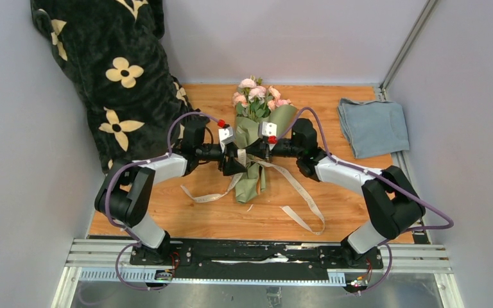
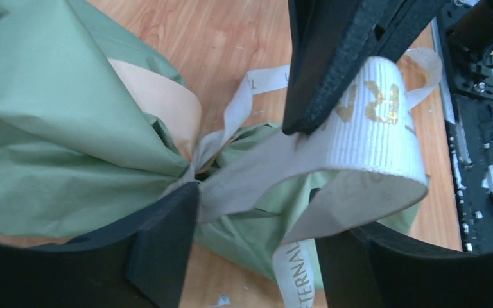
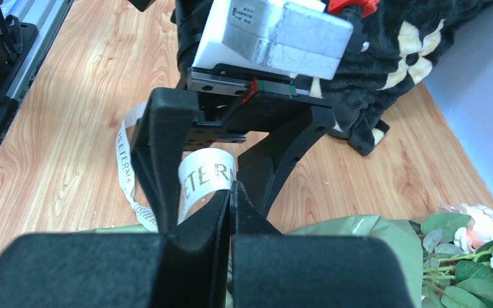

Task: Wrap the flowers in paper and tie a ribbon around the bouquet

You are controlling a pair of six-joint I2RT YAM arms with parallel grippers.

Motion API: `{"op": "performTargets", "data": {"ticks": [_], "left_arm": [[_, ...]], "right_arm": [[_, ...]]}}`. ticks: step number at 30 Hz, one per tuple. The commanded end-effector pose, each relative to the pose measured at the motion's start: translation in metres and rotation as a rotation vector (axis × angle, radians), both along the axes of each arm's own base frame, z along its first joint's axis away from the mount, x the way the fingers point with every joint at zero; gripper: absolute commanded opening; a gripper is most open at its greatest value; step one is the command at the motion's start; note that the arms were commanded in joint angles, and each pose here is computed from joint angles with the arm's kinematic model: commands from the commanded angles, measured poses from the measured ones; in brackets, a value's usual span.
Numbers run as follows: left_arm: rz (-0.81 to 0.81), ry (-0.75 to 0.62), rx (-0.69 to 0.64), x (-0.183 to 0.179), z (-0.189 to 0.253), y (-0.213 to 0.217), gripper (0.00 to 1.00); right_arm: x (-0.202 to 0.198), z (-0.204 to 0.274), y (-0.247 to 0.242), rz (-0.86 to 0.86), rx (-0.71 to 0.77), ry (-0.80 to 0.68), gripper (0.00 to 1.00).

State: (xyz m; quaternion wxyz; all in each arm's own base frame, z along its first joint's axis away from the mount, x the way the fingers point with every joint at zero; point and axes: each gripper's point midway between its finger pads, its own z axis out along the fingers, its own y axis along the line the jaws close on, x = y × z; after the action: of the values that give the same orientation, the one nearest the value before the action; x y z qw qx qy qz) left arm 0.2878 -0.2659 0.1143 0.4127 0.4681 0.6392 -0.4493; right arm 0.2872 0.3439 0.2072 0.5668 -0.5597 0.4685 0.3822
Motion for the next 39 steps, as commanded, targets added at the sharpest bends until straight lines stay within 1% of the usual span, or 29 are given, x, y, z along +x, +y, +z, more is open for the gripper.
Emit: {"op": "performTargets", "data": {"ticks": [1, 2, 4, 8, 11, 15, 18, 19, 20, 23, 24, 25, 26, 28, 29, 30, 32, 34, 35, 37, 39], "left_arm": [[-0.025, -0.089, -0.064, 0.015, 0.018, -0.008, 0.66], [-0.034, -0.102, -0.063, 0.014, 0.017, -0.008, 0.65], [-0.043, -0.138, -0.059, 0.015, 0.015, -0.007, 0.67], [-0.014, -0.217, -0.043, 0.029, 0.016, 0.003, 0.70], [-0.034, -0.299, -0.039, 0.035, 0.019, 0.005, 0.71], [-0.107, -0.318, -0.066, 0.027, 0.022, -0.006, 0.64], [-0.148, -0.305, -0.083, 0.016, 0.021, -0.011, 0.61], [-0.151, -0.304, -0.082, 0.015, 0.020, -0.012, 0.57], [-0.149, -0.304, -0.077, 0.014, 0.018, -0.012, 0.49], [-0.140, -0.307, -0.069, 0.016, 0.016, -0.013, 0.14], [-0.137, -0.306, -0.068, 0.016, 0.017, -0.012, 0.04], [-0.134, -0.300, -0.067, 0.016, 0.016, -0.013, 0.00], [-0.125, -0.295, -0.062, 0.017, 0.015, -0.012, 0.00], [-0.088, -0.272, -0.043, 0.020, 0.011, -0.010, 0.00], [-0.064, -0.261, -0.032, 0.022, 0.009, -0.009, 0.00], [-0.039, -0.230, -0.027, 0.022, 0.006, -0.007, 0.00], [0.011, -0.191, -0.021, 0.024, 0.005, -0.005, 0.00], [0.036, -0.162, -0.019, 0.024, 0.003, -0.004, 0.00], [0.042, -0.154, -0.018, 0.023, 0.003, -0.003, 0.00], [0.061, -0.150, -0.013, 0.023, 0.002, -0.003, 0.00], [0.076, -0.151, -0.012, 0.022, 0.002, -0.003, 0.00]], "right_arm": [[0.000, 0.011, -0.003, 0.022, 0.010, -0.028, 0.00], [-0.001, 0.011, -0.003, 0.025, 0.010, -0.028, 0.00], [-0.004, 0.010, -0.003, 0.044, 0.010, -0.027, 0.00], [-0.008, 0.012, -0.006, 0.065, 0.006, -0.025, 0.00], [-0.010, 0.015, -0.008, 0.080, 0.012, -0.035, 0.00], [-0.010, 0.016, -0.007, 0.086, 0.016, -0.034, 0.00], [-0.010, 0.015, -0.007, 0.086, 0.017, -0.031, 0.00], [-0.010, 0.015, -0.007, 0.087, 0.017, -0.030, 0.00], [-0.010, 0.014, -0.007, 0.087, 0.016, -0.027, 0.00], [-0.010, 0.013, -0.007, 0.089, 0.014, -0.017, 0.00], [-0.009, 0.013, -0.008, 0.081, 0.011, -0.006, 0.00], [-0.006, 0.013, -0.010, 0.059, 0.004, 0.019, 0.03], [0.001, 0.011, -0.014, 0.016, -0.013, 0.059, 0.13], [0.015, 0.007, -0.029, -0.116, -0.072, 0.156, 0.35], [0.026, 0.006, -0.043, -0.229, -0.118, 0.202, 0.45], [0.033, 0.006, -0.059, -0.344, -0.166, 0.240, 0.49], [0.035, -0.011, -0.104, -0.580, -0.341, 0.337, 0.51], [0.022, -0.025, -0.149, -0.744, -0.521, 0.402, 0.52], [0.012, -0.029, -0.166, -0.792, -0.595, 0.426, 0.53], [-0.012, -0.038, -0.195, -0.832, -0.742, 0.472, 0.57], [-0.040, -0.048, -0.213, -0.764, -0.901, 0.503, 0.59]]}}
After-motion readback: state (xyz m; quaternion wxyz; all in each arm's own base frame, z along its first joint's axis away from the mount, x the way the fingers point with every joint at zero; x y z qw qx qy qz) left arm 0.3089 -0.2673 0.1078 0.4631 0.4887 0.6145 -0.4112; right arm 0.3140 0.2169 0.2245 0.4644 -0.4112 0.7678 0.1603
